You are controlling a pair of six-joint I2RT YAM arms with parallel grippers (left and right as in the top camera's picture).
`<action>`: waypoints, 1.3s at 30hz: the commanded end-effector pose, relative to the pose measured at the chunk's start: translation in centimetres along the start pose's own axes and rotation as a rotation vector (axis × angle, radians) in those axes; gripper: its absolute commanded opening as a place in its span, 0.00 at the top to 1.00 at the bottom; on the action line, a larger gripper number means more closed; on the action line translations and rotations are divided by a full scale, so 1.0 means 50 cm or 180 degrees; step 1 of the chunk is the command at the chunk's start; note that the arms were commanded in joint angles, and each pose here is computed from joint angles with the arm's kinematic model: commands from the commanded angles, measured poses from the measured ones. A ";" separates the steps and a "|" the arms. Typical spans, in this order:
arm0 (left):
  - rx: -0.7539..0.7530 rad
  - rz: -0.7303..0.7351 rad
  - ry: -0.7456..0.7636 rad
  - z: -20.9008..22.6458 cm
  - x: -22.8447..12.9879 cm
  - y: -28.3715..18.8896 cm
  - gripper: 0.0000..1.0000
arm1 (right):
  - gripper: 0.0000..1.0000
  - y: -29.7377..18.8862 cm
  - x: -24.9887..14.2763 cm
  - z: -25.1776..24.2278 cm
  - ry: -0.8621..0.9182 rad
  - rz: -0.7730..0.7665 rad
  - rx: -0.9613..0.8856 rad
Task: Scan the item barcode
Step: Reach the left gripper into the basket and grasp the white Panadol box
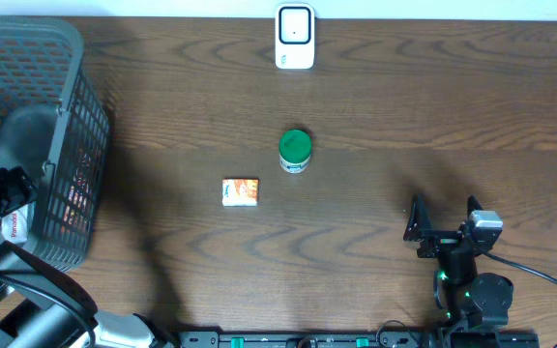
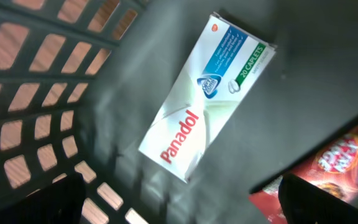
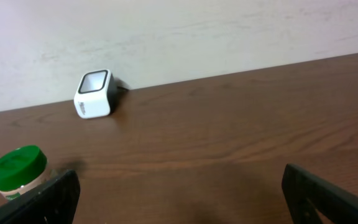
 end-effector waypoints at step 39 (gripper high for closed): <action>-0.0494 0.0440 0.0048 -0.052 -0.033 0.182 0.33 | 0.01 -0.001 0.000 0.000 -0.0048 -0.0011 -0.0009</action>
Point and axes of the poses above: each gripper's point midway between its finger pads, its own y axis out along the fingers, its own z axis along the line the jaws close on, x = y × z, the point moved 3 cm from there along -y, back along the fingers, and after that the axes turned 14 degrees about y, right-handed, at the moved point
